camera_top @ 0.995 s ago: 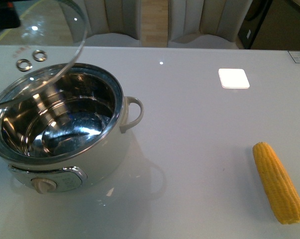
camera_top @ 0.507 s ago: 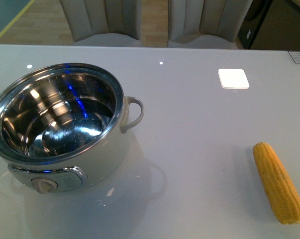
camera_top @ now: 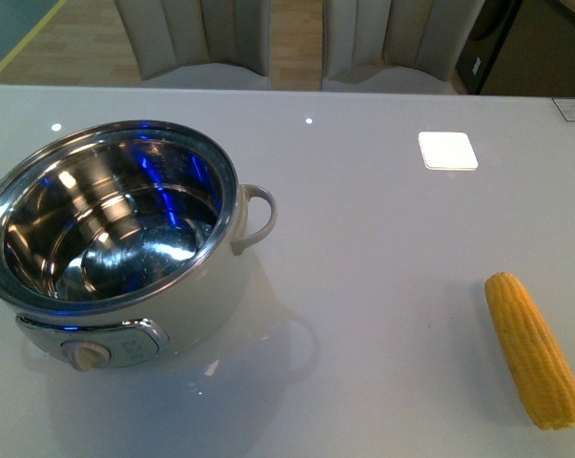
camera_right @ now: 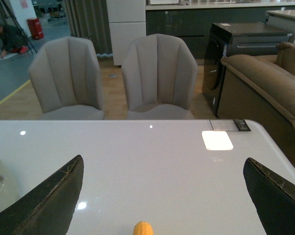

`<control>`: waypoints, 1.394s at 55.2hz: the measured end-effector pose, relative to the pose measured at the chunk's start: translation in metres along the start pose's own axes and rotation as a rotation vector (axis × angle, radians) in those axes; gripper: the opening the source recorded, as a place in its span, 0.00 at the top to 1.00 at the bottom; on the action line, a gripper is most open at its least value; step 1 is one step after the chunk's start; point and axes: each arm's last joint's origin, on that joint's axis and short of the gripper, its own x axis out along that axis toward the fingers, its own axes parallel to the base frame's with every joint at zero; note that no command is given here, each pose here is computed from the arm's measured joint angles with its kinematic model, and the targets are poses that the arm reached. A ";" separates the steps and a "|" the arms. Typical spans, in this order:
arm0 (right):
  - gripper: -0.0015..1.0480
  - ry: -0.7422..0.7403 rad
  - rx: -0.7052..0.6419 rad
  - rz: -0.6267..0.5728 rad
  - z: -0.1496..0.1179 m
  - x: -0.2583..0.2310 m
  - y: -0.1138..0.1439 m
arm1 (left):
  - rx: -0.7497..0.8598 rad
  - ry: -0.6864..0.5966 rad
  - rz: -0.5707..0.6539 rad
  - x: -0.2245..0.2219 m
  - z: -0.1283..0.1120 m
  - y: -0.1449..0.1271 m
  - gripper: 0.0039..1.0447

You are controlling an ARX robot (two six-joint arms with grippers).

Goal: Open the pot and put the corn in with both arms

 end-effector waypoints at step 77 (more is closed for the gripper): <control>0.09 0.000 0.000 0.000 0.000 0.000 0.000 | -0.011 0.131 0.012 0.095 -0.082 0.004 0.58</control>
